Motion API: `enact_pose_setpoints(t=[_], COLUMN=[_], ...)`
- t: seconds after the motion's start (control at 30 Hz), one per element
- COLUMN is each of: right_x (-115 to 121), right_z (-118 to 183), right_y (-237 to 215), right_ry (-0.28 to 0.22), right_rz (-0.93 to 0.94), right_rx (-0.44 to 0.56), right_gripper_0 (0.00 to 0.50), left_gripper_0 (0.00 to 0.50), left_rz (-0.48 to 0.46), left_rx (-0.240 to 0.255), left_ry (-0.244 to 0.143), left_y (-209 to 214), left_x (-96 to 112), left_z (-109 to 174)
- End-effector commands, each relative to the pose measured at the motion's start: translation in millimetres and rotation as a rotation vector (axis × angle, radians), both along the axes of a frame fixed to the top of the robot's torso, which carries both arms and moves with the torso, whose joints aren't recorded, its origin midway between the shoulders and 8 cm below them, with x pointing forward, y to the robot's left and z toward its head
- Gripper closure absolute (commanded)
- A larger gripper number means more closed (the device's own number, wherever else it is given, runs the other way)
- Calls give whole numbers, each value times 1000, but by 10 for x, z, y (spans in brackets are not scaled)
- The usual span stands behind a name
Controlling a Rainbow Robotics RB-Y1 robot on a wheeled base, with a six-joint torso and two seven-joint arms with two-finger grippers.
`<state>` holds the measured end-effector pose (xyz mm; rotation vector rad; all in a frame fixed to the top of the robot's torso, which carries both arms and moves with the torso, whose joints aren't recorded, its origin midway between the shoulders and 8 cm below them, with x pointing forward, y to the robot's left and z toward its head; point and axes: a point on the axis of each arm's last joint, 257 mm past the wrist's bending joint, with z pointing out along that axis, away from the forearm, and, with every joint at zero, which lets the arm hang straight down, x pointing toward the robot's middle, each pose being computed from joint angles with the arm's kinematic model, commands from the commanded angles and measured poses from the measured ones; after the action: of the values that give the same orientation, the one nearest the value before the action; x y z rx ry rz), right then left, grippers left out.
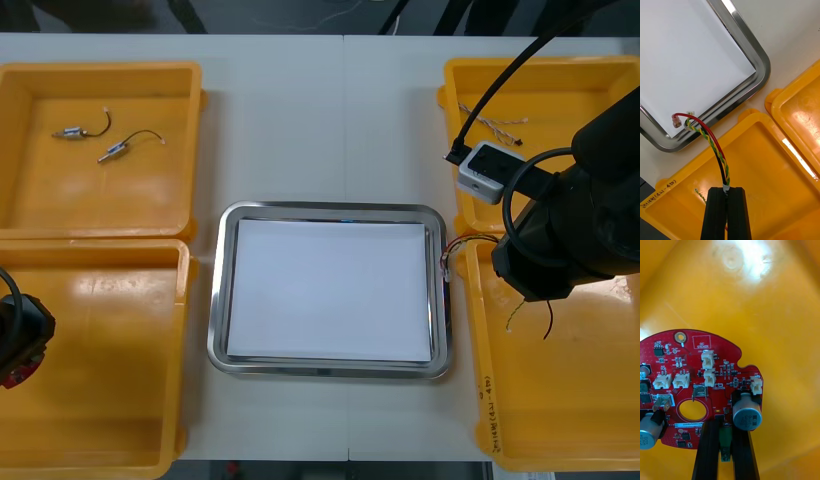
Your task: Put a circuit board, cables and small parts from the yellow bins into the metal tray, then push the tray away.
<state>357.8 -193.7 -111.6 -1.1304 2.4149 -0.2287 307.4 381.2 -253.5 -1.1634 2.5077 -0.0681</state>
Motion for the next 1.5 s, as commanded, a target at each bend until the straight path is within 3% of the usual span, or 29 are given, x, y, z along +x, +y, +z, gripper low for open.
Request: enact_pose_setpoints(t=[0.03, 0.3, 0.53, 0.67, 1.07, 1.33, 1.5], right_x=[21, 21, 21, 27, 35, 53, 47], right_z=[108, 108, 108, 110, 111, 109, 97], right_y=[67, 67, 67, 58, 59, 42, 52], right_ry=[-42, -43, -43, -43, -45, -41, -37], right_rz=[72, 75, 75, 71, 65, 56, 55], right_rx=[-35, -36, -36, -37, -34, -32, -29], right_gripper_0=[500, 500, 500, 500, 500, 500, 500], left_gripper_0=[500, 500, 500, 500, 500, 500, 500], left_rz=[-217, -476, -706, -810, -1009, -1111, -1146], left_rx=[116, 134, 141, 165, 239, 257, 263], left_ry=[-31, -13, -74, -69, -54, -66, -49], left_y=[46, -260, -643, -841, -1405, -1813, -1967], left_x=[133, 170, 290, 327, 456, 487, 490], left_z=[425, 706, 1016, 1056, 1022, 995, 921])
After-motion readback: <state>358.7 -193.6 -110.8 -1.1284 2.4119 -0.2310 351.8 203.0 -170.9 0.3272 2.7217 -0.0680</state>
